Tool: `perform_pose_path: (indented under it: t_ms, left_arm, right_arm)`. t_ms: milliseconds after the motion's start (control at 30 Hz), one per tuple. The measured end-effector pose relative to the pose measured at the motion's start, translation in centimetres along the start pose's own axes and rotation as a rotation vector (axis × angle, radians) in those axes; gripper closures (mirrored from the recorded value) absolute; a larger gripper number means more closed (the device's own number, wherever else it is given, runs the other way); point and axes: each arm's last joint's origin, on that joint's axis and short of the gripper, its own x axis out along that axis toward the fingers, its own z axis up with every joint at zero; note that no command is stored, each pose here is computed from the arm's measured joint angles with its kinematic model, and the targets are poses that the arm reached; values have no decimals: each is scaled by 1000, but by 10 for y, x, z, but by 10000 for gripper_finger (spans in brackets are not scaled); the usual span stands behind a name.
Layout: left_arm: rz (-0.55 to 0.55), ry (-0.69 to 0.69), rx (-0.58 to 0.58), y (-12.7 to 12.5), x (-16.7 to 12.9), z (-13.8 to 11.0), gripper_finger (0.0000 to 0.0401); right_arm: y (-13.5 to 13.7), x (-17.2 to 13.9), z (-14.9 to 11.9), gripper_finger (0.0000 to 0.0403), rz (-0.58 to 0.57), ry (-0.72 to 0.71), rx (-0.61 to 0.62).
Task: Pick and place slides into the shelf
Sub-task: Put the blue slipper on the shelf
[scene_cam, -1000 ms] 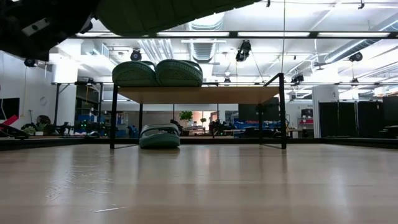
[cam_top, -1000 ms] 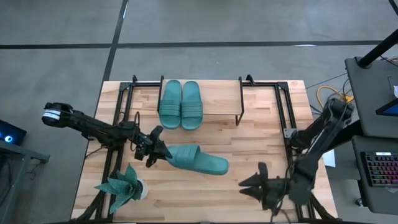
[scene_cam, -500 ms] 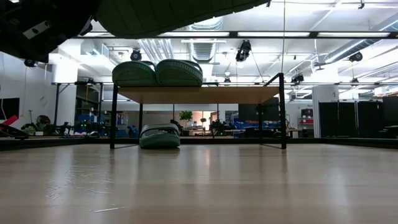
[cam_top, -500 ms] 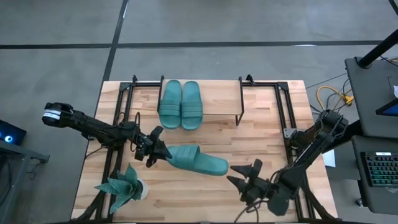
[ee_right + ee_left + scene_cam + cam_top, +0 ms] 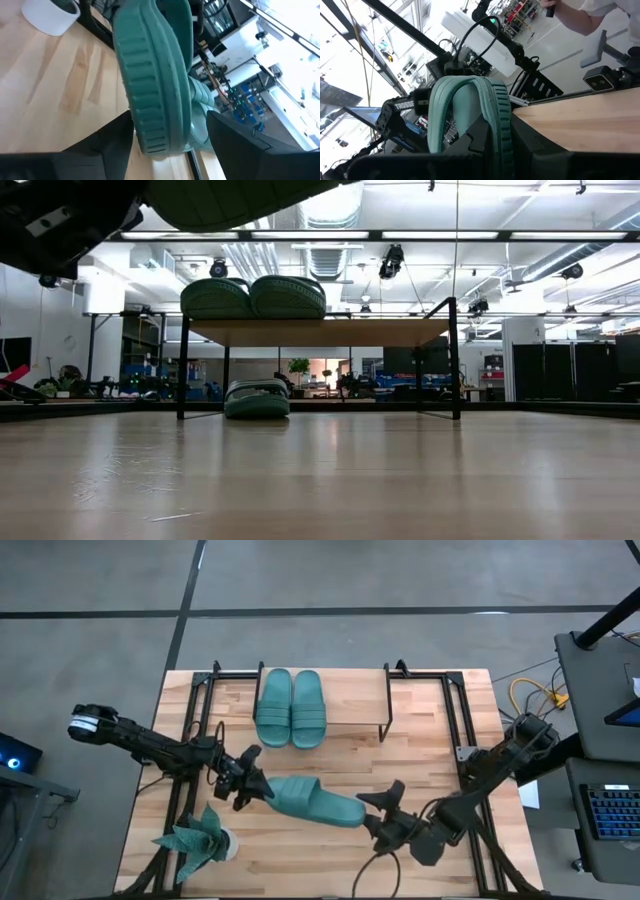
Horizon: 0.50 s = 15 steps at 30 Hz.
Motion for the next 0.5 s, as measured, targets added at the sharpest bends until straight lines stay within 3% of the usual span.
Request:
perform_pose_path:
  t_ms: [233, 500]
  left_arm:
    - [0, -1, 0, 0, 0, 0, 379]
    - [-2, -3, 0, 0, 0, 0, 379]
  right_arm:
    - [-3, 6, -1, 197, 5, 3, 38]
    - [-1, 7, 1, 286, 78, -33, 45]
